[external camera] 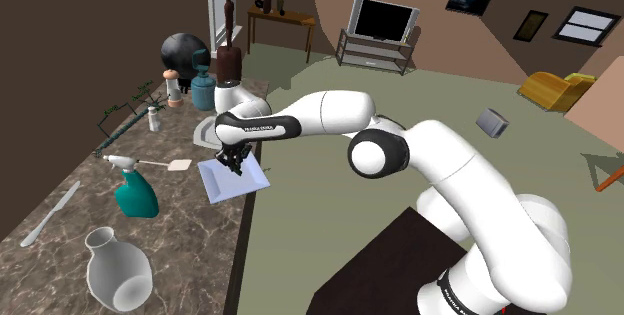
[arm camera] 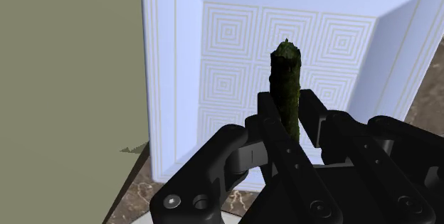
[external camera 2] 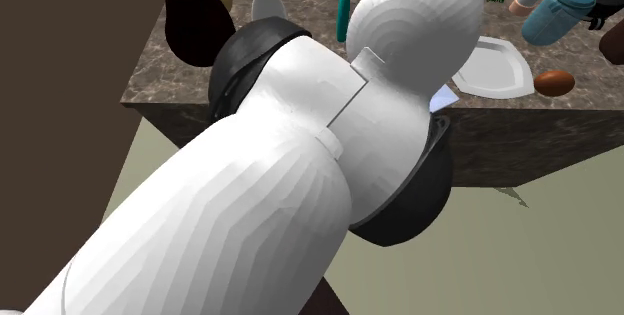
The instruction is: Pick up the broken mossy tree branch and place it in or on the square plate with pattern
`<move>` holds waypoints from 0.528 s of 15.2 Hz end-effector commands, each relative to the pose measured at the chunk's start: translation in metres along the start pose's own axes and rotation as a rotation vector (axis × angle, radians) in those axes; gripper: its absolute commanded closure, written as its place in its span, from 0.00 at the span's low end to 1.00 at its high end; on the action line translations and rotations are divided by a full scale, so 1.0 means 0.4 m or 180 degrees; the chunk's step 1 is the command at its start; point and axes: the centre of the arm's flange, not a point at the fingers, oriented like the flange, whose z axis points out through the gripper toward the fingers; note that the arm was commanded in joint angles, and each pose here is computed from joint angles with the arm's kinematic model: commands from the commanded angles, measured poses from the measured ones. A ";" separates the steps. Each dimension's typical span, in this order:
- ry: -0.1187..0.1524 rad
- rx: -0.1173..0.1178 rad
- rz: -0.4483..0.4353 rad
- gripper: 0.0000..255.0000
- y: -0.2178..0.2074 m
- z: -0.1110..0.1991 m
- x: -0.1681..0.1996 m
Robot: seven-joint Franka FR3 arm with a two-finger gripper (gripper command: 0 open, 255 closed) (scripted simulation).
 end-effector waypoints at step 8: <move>0.0002 0.0001 0.0000 1.00 -0.004 0.066 0.001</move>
